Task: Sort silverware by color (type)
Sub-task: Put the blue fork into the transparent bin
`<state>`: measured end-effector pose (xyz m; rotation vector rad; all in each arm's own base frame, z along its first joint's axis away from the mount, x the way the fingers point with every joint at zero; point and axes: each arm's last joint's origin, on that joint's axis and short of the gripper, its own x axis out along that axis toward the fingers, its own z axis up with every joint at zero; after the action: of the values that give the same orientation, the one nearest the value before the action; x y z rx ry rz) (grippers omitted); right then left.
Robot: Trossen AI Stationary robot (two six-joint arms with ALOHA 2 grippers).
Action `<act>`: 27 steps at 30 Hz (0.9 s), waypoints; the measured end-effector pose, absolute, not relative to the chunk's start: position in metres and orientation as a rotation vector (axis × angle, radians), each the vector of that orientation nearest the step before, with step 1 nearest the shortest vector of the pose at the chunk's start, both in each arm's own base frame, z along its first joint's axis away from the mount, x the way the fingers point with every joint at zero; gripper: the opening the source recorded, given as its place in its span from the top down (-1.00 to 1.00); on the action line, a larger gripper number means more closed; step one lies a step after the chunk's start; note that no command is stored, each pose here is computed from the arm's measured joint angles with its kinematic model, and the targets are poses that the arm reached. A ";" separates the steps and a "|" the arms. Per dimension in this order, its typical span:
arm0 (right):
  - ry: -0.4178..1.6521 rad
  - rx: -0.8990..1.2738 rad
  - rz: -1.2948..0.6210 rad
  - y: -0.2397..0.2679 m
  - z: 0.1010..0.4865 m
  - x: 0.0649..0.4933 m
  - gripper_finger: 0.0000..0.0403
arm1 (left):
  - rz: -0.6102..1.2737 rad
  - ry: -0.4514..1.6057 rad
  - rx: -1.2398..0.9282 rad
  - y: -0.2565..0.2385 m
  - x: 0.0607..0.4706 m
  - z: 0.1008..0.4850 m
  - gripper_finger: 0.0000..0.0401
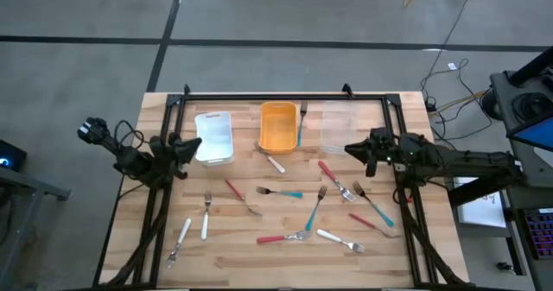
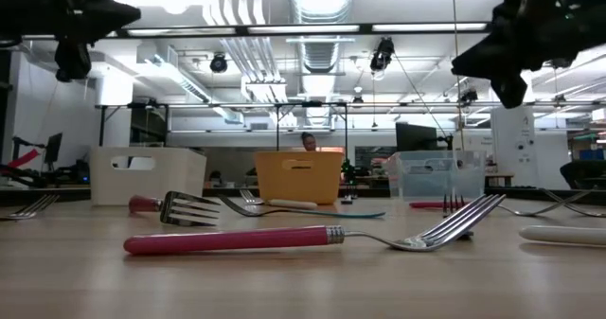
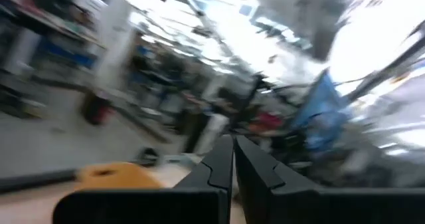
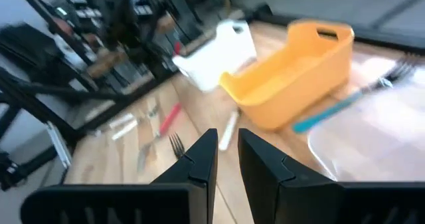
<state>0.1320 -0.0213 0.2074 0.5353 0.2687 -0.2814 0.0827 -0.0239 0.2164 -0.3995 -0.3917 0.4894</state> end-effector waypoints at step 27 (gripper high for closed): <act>1.037 0.943 -0.373 -0.017 0.221 0.159 0.74 | 0.432 -0.517 -0.010 -0.022 0.076 0.235 1.00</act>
<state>0.1594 -0.0173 0.2210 0.9434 1.0368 -0.3726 0.0764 -0.0224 0.2346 -0.0097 -0.5172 0.4321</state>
